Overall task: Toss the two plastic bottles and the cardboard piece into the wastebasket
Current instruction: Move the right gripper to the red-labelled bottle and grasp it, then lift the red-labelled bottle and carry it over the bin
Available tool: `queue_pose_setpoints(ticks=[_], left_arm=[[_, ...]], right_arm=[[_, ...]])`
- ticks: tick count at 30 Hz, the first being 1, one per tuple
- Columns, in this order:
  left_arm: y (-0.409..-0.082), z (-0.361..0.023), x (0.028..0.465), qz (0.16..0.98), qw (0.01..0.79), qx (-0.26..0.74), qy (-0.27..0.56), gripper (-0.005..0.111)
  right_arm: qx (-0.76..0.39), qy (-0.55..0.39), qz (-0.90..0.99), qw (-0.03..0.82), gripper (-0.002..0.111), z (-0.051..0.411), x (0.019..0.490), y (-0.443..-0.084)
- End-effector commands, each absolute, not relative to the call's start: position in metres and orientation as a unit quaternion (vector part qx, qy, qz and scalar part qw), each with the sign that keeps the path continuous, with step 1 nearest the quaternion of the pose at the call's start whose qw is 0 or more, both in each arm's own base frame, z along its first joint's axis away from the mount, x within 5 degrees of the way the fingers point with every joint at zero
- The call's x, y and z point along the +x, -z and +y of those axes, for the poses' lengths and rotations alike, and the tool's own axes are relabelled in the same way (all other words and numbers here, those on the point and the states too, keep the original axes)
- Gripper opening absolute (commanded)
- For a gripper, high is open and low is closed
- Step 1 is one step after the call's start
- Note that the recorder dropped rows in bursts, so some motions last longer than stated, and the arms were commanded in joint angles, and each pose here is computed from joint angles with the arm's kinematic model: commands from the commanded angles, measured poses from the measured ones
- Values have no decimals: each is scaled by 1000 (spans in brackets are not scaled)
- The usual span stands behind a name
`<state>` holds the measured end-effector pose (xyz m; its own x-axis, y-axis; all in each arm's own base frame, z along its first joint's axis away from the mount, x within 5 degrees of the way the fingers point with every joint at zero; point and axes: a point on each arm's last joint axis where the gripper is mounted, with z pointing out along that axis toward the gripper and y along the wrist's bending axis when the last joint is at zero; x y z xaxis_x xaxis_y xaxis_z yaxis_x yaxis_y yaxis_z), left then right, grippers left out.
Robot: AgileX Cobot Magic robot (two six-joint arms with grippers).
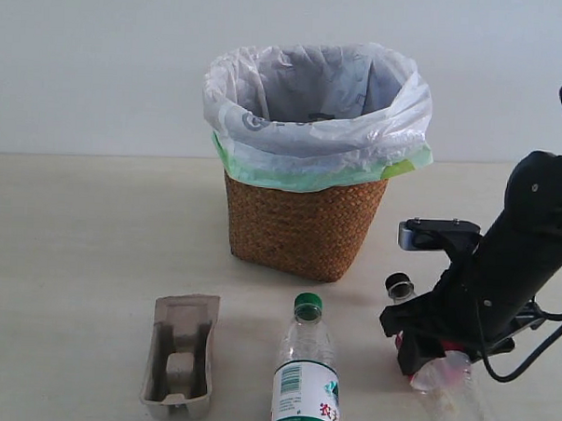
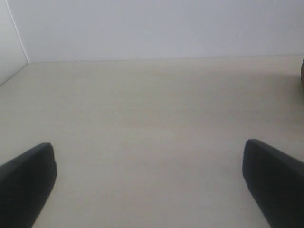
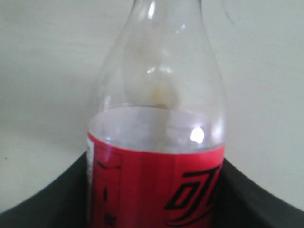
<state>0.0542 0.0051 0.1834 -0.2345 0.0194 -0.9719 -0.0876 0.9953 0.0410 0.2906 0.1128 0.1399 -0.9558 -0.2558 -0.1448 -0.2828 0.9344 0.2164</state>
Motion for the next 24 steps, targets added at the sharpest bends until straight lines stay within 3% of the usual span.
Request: queue_pose_setpoints(ticks=[1,14,24], left_arm=[[-185,5,54,780,624,-27,-42,108],[-185,5,54,780,624,-27,-42,108],[-185,5,54,780,624,-27,-42,108]], right_arm=[[-153,-117,979,73,0,111,288,-157],[-135,-136,925,328,0,97,261,-285],[-47,-24,879,473,0,59,237,-349]])
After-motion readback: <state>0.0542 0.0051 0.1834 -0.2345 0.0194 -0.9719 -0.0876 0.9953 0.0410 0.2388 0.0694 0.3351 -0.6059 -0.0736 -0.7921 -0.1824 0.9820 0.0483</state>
